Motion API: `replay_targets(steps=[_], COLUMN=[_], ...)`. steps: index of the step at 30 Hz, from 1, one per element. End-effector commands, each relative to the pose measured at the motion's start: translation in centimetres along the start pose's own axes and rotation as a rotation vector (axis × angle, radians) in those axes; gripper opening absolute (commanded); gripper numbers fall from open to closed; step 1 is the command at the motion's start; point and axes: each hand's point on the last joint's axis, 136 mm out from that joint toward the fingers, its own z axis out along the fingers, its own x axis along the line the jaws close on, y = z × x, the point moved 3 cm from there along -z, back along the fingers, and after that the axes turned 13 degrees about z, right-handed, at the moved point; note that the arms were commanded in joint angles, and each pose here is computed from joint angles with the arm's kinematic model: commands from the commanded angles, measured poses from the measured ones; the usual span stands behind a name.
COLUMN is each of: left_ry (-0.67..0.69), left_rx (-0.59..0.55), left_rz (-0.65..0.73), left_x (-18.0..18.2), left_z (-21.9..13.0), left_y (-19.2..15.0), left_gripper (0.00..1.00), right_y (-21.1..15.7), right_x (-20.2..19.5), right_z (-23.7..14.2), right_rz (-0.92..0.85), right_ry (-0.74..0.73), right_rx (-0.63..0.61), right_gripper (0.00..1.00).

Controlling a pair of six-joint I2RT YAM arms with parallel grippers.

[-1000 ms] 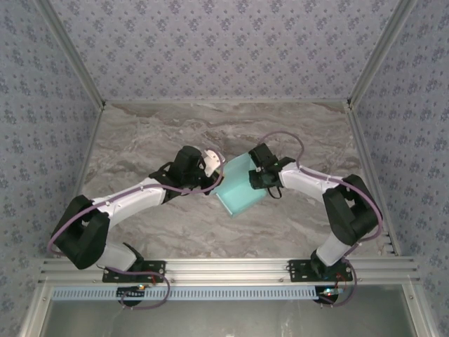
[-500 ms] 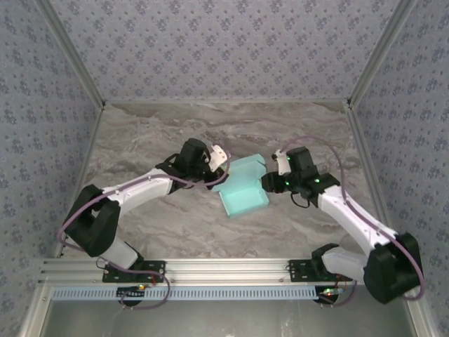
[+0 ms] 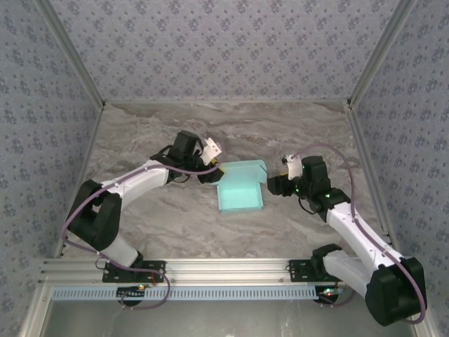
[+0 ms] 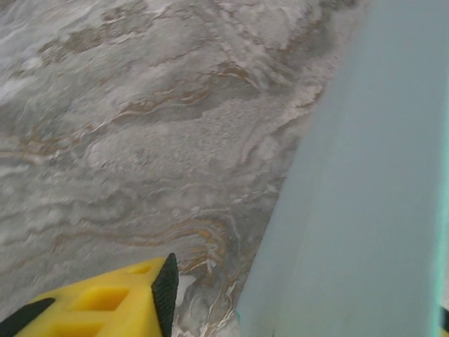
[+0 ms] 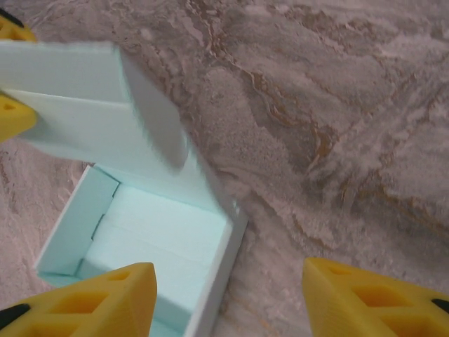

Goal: Fold the paper box

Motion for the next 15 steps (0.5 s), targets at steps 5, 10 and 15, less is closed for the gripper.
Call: replay_targets(steps=[5,10,15], left_ry=[-0.005,0.086,0.138], left_rx=[-0.142,-0.172,-0.157], left_rz=[-0.154,-0.197,-0.209], left_x=[-1.9,-2.2,-1.6], left_z=[-3.0,-4.5,-4.8], left_y=[0.0,-1.5,-1.9], left_gripper=[0.54,0.56,0.57], right_y=[2.2,0.7,0.0], right_x=[1.2,2.3,2.4], right_z=[1.7,1.7,0.2], right_rz=[-0.066,-0.033,0.01], right_ry=[0.13,0.211,0.197], right_rx=[0.098,0.12,0.116], right_gripper=[0.59,0.58,0.6])
